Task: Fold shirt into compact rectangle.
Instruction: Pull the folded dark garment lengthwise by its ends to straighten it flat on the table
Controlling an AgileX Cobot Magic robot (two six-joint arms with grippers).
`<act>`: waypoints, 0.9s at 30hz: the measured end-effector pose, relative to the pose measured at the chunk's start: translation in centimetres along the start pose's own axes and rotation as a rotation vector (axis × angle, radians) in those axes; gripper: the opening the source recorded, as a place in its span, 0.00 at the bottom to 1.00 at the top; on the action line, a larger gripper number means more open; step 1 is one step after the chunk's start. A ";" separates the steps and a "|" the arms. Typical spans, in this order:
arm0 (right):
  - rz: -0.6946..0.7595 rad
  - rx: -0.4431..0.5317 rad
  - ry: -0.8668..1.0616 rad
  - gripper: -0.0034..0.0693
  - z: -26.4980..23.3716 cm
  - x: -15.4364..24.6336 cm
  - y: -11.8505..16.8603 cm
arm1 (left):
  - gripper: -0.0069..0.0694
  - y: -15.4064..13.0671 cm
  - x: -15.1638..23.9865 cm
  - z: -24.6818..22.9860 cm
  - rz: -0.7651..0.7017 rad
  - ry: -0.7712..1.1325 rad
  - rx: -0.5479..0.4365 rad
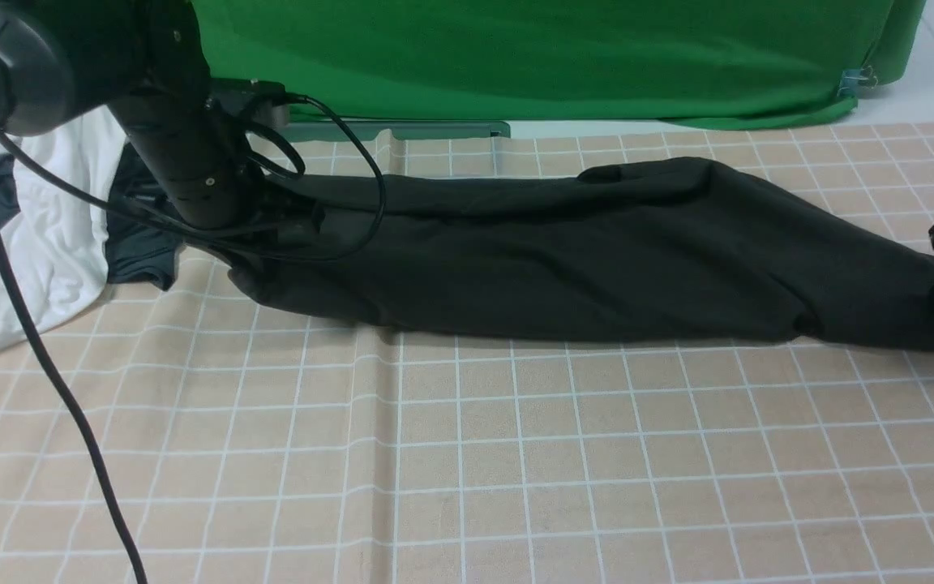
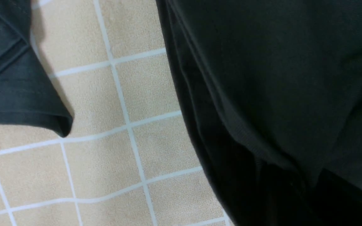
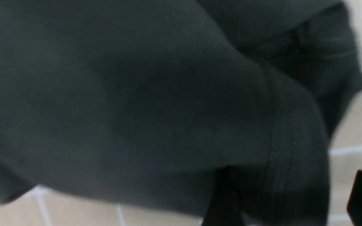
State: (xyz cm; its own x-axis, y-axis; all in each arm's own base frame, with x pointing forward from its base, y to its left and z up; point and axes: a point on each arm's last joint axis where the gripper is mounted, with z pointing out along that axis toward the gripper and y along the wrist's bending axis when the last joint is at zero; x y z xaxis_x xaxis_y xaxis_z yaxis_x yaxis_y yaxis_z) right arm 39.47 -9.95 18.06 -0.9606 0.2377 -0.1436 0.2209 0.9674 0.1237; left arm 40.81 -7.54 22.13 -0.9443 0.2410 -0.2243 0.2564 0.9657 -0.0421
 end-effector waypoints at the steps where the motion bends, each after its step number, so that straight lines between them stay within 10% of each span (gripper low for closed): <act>1: -0.013 -0.004 0.009 0.68 0.5 0.0 0.0 | 0.16 0.0 0.0 0.0 0.000 -0.001 0.000; 7: -0.092 -0.010 0.008 0.17 0.6 -0.1 0.2 | 0.16 -0.3 -0.8 -1.0 -0.017 -0.054 0.030; 17: -0.135 0.023 0.034 0.17 -7.8 3.8 1.1 | 0.16 -0.7 2.6 -6.0 -0.039 0.023 0.012; 27: -0.104 0.194 0.124 0.17 -9.5 15.5 0.0 | 0.16 -2.0 16.4 -7.4 -0.167 0.117 0.029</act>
State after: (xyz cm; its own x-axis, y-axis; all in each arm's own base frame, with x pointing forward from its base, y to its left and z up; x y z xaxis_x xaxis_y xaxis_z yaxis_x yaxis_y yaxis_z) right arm 22.97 -7.09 25.19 -0.9906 0.1352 -0.0229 0.1366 0.9876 -0.0777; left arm 23.30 -4.81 25.72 -0.9913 0.0887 -0.0977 0.0982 0.9904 -0.0972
